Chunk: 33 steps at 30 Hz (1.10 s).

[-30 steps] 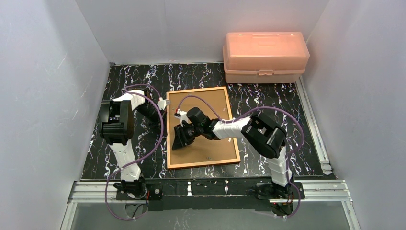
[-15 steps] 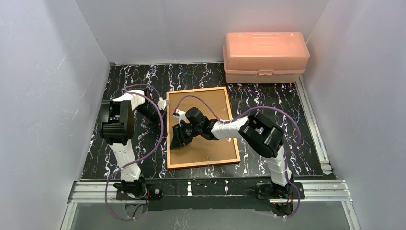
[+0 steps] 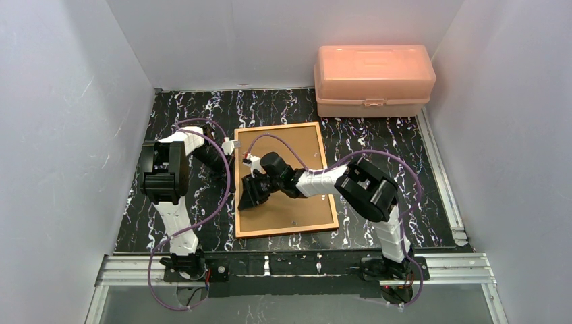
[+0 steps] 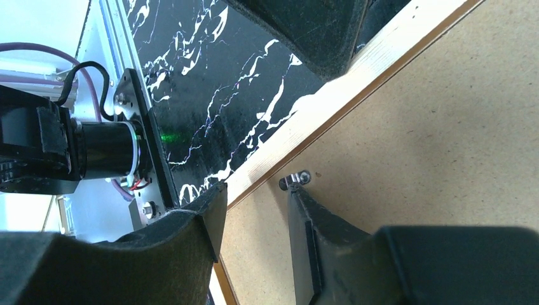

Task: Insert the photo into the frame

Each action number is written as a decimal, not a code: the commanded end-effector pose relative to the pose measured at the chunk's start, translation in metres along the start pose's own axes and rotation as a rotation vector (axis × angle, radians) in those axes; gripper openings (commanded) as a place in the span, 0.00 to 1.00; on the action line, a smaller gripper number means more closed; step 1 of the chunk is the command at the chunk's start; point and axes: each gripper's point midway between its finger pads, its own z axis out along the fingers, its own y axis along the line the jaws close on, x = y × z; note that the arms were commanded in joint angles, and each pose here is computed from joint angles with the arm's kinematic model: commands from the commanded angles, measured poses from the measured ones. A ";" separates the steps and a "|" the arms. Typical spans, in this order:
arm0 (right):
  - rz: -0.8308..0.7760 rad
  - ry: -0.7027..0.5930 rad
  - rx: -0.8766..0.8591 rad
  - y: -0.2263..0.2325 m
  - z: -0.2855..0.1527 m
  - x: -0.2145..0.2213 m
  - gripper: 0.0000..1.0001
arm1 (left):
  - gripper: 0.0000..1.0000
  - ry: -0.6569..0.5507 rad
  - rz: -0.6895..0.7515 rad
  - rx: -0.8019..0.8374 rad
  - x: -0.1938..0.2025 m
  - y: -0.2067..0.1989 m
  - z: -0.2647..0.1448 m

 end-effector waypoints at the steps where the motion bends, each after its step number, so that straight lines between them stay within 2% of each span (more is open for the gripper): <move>1: -0.017 -0.013 0.040 -0.007 0.015 0.005 0.48 | 0.00 -0.053 0.049 0.014 -0.008 -0.013 -0.010; 15: -0.016 -0.094 0.126 -0.019 0.013 0.000 0.47 | 0.00 -0.057 0.051 0.018 -0.008 -0.015 -0.013; 22: -0.054 -0.096 0.058 0.007 0.002 -0.009 0.48 | 0.00 -0.052 0.054 0.015 -0.006 -0.017 -0.015; 26: -0.114 -0.153 0.042 0.028 -0.027 -0.039 0.52 | 0.00 -0.072 0.052 0.025 -0.009 -0.021 -0.023; 29: -0.119 -0.243 0.066 0.021 -0.055 -0.077 0.57 | 0.00 -0.116 0.031 0.041 -0.020 -0.024 -0.036; 31: -0.118 -0.278 0.091 0.008 -0.068 -0.098 0.63 | 0.09 -0.152 0.015 0.048 -0.031 -0.024 -0.044; 33: -0.110 -0.306 0.103 -0.006 -0.077 -0.117 0.65 | 0.24 -0.190 0.002 0.051 -0.045 -0.022 -0.053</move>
